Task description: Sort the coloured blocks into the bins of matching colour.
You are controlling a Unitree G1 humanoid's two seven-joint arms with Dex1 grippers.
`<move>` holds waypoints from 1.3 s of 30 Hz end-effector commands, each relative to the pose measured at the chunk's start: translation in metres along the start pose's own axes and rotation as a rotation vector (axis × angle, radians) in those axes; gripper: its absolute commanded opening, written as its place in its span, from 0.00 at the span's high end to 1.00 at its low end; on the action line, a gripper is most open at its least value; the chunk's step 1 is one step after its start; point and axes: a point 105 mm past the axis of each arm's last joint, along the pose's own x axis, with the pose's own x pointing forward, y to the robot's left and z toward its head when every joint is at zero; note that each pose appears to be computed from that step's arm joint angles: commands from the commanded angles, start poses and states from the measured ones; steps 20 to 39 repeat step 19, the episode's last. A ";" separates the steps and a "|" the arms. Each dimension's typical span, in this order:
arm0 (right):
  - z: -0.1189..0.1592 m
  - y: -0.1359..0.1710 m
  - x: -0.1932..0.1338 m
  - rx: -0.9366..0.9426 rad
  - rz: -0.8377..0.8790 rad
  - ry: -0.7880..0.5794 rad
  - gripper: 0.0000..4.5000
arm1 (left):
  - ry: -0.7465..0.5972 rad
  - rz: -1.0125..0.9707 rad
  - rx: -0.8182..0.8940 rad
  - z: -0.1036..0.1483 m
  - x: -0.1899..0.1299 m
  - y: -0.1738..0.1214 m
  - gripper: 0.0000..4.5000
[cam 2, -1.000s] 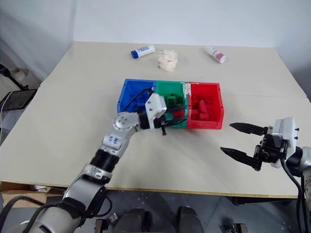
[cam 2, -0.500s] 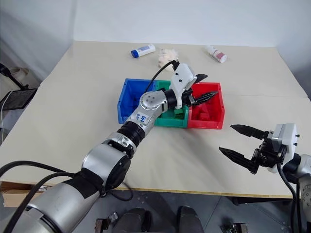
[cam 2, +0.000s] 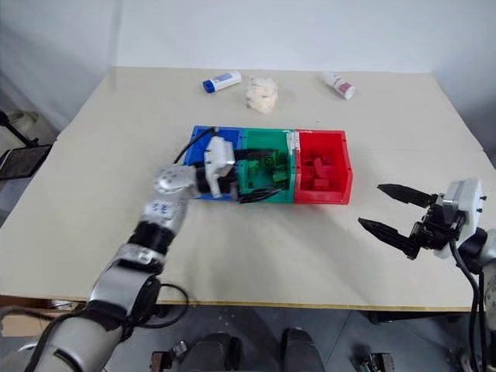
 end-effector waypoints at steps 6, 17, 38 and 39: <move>0.003 -0.006 0.006 -0.050 0.105 0.077 0.00 | 0.083 0.108 -0.155 0.003 -0.081 -0.016 0.01; -0.016 -0.004 -0.002 -0.069 0.171 0.206 0.00 | 0.172 0.347 -0.110 -0.001 -0.165 0.017 0.01; -0.017 -0.003 -0.002 -0.068 0.157 0.198 0.00 | 0.169 0.367 -0.096 0.000 -0.168 0.019 0.01; -0.017 -0.003 -0.002 -0.068 0.157 0.198 0.00 | 0.169 0.367 -0.096 0.000 -0.168 0.019 0.01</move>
